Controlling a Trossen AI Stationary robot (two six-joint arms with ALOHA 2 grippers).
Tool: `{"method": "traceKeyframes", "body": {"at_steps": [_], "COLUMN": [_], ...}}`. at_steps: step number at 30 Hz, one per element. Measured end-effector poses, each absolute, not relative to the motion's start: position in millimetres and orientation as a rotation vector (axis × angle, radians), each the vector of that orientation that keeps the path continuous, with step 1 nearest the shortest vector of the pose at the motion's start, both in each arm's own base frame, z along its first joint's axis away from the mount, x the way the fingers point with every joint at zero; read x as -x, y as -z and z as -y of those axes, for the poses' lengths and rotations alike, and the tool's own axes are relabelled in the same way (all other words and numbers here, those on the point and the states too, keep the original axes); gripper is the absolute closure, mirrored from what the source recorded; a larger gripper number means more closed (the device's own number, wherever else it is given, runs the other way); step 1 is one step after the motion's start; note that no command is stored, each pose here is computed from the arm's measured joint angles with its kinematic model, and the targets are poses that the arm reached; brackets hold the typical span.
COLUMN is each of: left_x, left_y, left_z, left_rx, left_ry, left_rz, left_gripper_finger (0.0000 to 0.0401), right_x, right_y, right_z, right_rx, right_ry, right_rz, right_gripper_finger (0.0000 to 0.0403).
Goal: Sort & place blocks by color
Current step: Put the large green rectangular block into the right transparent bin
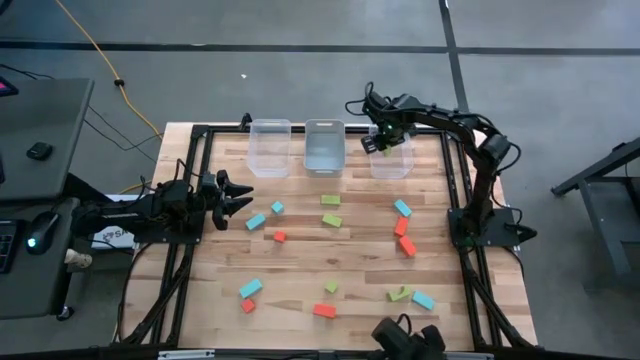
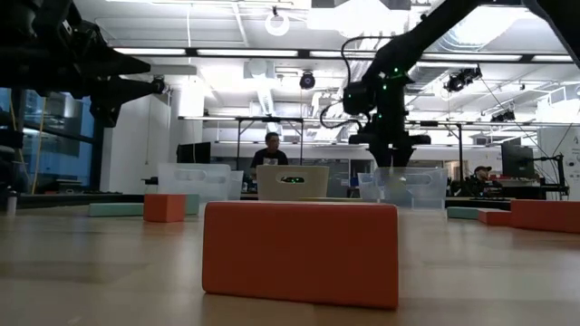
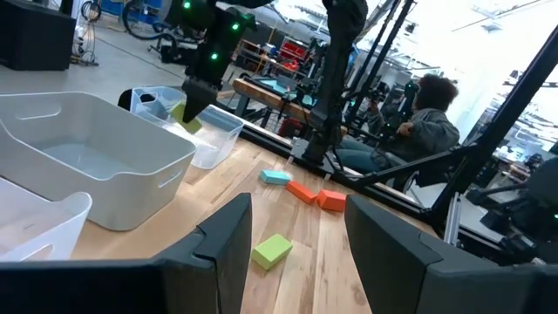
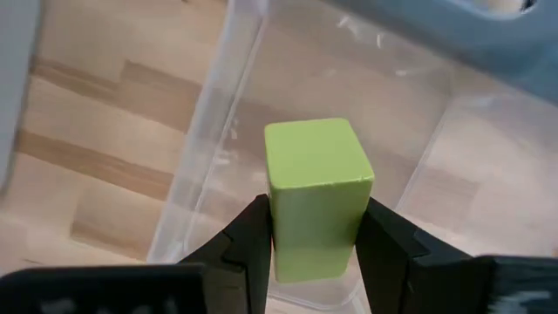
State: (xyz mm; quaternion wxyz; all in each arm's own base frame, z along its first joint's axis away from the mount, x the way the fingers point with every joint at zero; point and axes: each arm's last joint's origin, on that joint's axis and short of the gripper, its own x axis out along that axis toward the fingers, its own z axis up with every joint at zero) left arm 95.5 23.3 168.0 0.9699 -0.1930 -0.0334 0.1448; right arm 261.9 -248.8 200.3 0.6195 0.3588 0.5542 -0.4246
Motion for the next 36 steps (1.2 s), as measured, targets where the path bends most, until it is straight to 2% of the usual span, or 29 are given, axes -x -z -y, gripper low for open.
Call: {"method": "traceKeyframes", "body": {"at_steps": [20,30,36], "left_x": [-95.5,-95.5,-95.5], "left_y": [-168.1,-168.1,-168.0], "left_z": [-23.3,-23.3,-23.3], "left_rx": [0.388,0.387,0.387], "left_ry": [-0.293,-0.293,-0.293], "left_rz": [0.068,0.068,0.067], "left_gripper_finger": [0.0239,0.0239,0.0239], "right_x": [-260.4,-261.8,-263.0], "right_y": [-177.2,-173.0,-173.0], "right_z": [248.4,248.0,251.2], "right_rx": [-0.962,-0.941,-0.927], "right_ry": [0.862,0.863,0.862], "right_rz": [-1.395,-1.416,-1.385], "right_gripper_finger": [0.029,0.029,0.0266]}}
